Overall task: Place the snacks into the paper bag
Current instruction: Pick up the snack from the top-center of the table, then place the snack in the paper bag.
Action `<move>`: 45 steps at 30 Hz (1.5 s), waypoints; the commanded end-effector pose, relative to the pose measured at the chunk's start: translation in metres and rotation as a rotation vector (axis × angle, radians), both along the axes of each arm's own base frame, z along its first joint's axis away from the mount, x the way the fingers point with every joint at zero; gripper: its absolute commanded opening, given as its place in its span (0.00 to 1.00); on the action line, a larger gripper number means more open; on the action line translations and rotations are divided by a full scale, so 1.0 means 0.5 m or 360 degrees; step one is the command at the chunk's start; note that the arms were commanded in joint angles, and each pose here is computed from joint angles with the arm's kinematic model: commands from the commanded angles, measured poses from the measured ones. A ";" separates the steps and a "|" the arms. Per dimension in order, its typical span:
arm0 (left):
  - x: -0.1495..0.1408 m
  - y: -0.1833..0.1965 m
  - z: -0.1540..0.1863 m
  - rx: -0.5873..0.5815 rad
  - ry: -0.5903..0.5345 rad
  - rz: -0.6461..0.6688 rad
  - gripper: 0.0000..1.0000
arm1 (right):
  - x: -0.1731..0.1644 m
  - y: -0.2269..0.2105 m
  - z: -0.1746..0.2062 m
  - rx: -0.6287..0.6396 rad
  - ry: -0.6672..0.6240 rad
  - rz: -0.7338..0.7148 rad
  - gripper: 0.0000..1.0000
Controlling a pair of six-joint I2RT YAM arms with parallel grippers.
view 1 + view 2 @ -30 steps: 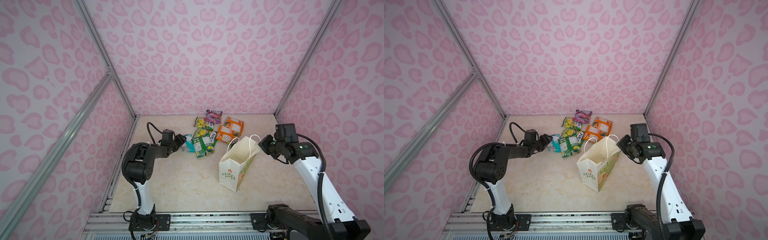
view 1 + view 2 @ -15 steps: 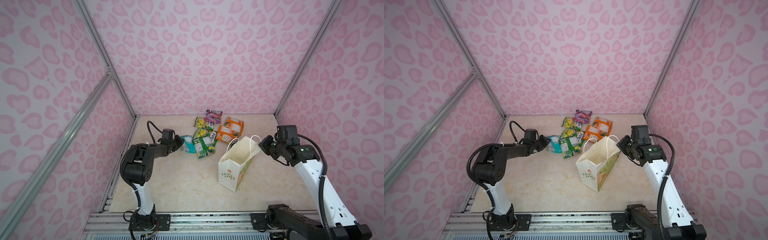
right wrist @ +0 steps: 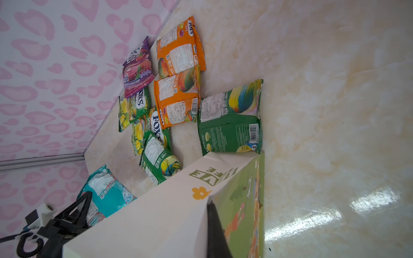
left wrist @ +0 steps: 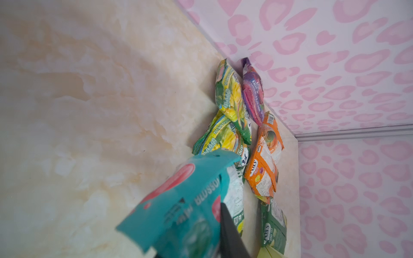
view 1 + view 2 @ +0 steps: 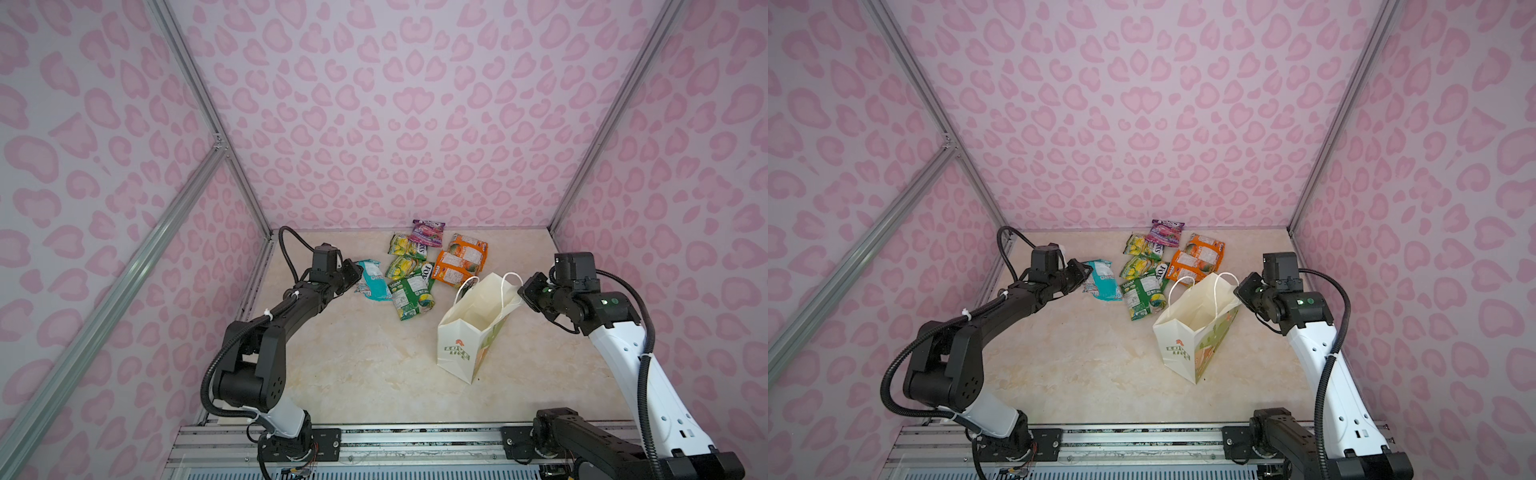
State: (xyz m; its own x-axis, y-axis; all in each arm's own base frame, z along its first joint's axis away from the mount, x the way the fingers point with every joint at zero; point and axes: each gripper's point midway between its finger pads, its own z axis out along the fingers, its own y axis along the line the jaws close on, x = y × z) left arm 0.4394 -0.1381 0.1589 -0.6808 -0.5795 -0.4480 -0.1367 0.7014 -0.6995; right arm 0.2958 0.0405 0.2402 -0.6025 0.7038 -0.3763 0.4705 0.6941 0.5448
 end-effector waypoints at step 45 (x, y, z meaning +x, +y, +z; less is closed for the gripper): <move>-0.361 -0.541 0.671 0.0406 -0.1121 -0.1086 0.08 | 0.009 -0.009 0.003 -0.0133 -0.0136 0.0086 0.00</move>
